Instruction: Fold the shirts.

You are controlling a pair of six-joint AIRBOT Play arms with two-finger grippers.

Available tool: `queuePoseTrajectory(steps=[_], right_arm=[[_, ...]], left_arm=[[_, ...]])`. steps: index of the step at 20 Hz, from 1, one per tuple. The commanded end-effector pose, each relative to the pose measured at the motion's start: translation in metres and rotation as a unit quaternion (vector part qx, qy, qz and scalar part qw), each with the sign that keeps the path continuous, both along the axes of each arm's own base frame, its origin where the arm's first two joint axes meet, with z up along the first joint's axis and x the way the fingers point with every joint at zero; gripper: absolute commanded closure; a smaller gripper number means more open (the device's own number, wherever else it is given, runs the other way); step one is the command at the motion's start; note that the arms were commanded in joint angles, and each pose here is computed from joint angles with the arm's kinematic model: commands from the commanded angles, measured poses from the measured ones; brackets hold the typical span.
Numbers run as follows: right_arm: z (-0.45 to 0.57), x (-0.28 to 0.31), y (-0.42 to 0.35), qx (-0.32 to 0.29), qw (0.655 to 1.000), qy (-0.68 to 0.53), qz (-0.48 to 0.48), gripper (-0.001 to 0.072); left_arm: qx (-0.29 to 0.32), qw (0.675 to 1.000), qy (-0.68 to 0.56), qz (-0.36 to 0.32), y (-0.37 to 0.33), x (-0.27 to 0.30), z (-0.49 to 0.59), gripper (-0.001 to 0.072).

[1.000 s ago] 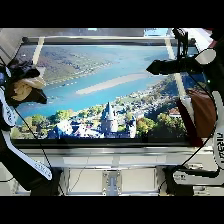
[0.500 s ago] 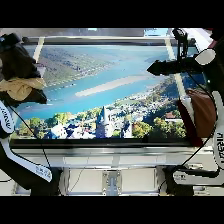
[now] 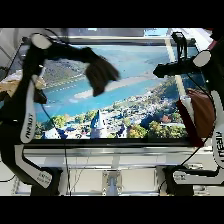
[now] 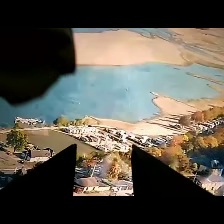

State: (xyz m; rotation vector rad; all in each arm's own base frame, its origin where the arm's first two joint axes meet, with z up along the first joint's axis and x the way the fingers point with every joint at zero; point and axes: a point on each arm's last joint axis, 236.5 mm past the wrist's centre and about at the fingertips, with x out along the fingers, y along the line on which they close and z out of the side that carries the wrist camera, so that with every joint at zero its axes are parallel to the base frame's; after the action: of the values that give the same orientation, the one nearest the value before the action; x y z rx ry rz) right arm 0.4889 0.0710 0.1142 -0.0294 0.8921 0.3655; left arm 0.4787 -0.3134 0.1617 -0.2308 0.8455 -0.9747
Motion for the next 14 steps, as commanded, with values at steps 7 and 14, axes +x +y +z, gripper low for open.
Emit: queuePoseTrajectory(steps=[7, 14], right_arm=[[-0.056, -0.017, -0.036, -0.077, 0.995, 0.059, -0.026, 0.0327], [-0.103, -0.079, -0.095, -0.146, 0.968, 0.199, -0.048, 0.0319]], left_arm=[[0.159, 0.981, -0.107, -0.034, -0.094, -0.035, -0.046, 0.0064], [0.204, 0.979, 0.024, -0.001, -0.041, -0.033, -0.096, 0.0067]])
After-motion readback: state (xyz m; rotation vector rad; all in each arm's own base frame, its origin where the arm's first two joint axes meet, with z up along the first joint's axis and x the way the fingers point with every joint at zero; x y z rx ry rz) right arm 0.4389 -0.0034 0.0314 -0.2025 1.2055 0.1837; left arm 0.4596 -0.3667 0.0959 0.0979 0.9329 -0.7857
